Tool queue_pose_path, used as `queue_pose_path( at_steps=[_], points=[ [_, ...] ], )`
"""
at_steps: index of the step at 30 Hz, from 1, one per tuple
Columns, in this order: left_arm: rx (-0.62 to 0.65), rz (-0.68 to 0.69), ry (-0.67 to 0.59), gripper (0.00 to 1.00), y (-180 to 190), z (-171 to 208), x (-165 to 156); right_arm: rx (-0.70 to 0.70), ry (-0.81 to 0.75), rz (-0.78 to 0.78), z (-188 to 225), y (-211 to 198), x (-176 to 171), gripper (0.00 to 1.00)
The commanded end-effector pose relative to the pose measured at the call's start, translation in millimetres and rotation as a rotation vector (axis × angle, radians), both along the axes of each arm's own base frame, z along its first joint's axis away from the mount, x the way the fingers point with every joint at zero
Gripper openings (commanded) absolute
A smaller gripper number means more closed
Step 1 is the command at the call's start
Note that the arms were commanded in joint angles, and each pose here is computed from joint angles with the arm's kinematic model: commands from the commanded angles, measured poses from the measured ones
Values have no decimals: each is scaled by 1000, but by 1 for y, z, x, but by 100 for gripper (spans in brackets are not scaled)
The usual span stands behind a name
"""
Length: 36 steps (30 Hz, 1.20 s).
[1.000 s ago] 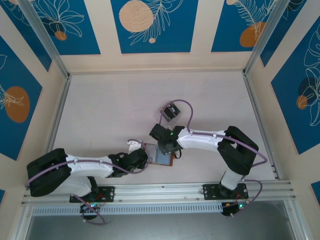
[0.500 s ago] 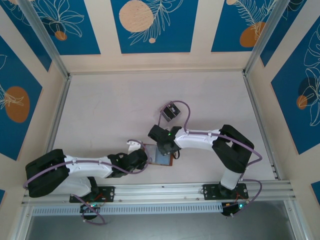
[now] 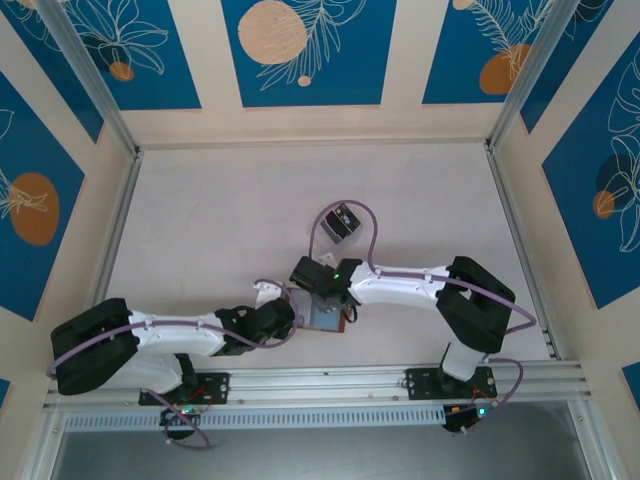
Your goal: Put the credit cards into the card holder
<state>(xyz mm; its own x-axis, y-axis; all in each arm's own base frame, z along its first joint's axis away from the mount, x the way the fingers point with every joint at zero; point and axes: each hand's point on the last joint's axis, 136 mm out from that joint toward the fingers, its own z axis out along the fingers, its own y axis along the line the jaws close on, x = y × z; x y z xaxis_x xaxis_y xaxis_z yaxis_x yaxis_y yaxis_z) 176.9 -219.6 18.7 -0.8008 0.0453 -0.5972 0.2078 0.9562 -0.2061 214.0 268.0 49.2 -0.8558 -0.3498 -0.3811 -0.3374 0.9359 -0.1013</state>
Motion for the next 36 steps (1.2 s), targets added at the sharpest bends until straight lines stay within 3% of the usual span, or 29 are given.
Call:
queue_pose_path(
  at_steps=[1,21,29,36],
  points=[
    [101,-14,77,4,23,-24,-18,17,32,7,-6,0,-1,33],
    [105,-11,67,4,24,-20,-17,-8,179,-61,-53,-17,-16,27],
    [109,-18,69,4,23,-20,-17,-5,168,-62,-48,-16,-17,11],
    [106,-25,82,3,18,-26,-19,4,93,-16,-14,-2,-7,0]
  ],
)
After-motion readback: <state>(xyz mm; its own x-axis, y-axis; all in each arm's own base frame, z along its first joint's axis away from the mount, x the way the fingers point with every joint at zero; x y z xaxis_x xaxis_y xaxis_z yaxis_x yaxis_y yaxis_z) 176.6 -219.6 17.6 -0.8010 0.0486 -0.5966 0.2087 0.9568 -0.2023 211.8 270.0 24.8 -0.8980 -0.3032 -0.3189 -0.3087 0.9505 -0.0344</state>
